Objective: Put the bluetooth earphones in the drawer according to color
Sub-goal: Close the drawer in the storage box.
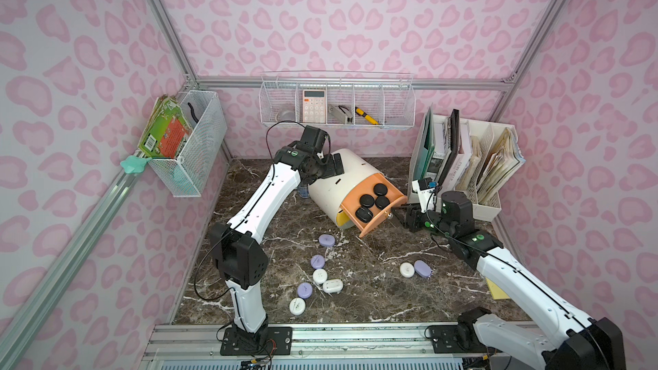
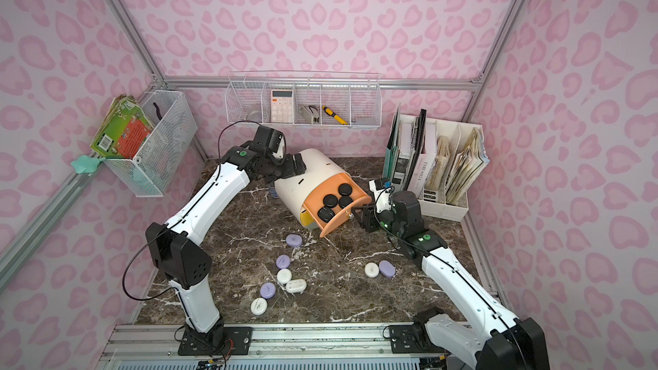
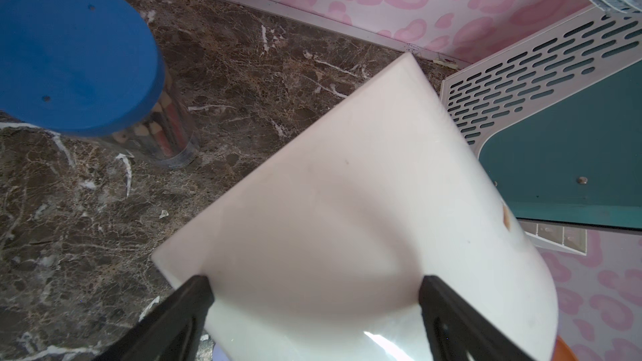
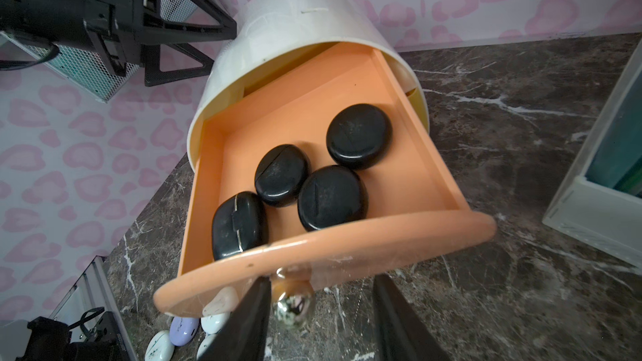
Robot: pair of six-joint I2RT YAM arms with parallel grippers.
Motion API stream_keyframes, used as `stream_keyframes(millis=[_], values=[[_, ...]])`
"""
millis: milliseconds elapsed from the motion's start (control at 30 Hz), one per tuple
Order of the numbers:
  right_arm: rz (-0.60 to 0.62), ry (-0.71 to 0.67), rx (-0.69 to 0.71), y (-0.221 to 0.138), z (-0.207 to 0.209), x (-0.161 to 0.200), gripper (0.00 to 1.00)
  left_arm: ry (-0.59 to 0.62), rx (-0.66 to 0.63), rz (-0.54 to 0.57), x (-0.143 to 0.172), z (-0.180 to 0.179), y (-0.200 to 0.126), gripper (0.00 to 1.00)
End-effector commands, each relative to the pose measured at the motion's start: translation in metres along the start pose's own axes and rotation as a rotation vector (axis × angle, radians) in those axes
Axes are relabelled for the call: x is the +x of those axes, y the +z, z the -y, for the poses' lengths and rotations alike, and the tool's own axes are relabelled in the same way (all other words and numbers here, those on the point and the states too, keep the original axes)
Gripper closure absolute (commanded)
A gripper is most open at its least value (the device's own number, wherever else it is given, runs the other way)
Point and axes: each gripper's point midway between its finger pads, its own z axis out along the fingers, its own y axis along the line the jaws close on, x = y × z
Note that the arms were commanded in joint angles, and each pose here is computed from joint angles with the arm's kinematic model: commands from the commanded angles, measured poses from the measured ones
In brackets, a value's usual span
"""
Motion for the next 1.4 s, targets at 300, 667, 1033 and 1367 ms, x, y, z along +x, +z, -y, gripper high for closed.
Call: stream_keyframes(millis=[300,667,1033,1367], values=[[0.040,0.012,-0.093,0.024,-0.015,-0.023,0.54,0.002,-0.025,-0.188,0.047,-0.010,0.016,0.03],[0.060,0.009,-0.063,0.060,-0.011,-0.040,0.55,0.006,-0.022,-0.194,0.052,-0.008,0.014,0.03],[0.066,0.023,-0.071,0.097,-0.014,-0.043,0.55,0.010,-0.012,-0.192,0.052,-0.004,0.012,0.03],[0.059,0.013,-0.084,0.111,-0.027,-0.035,0.54,0.026,0.018,-0.194,0.047,0.007,0.017,0.03]])
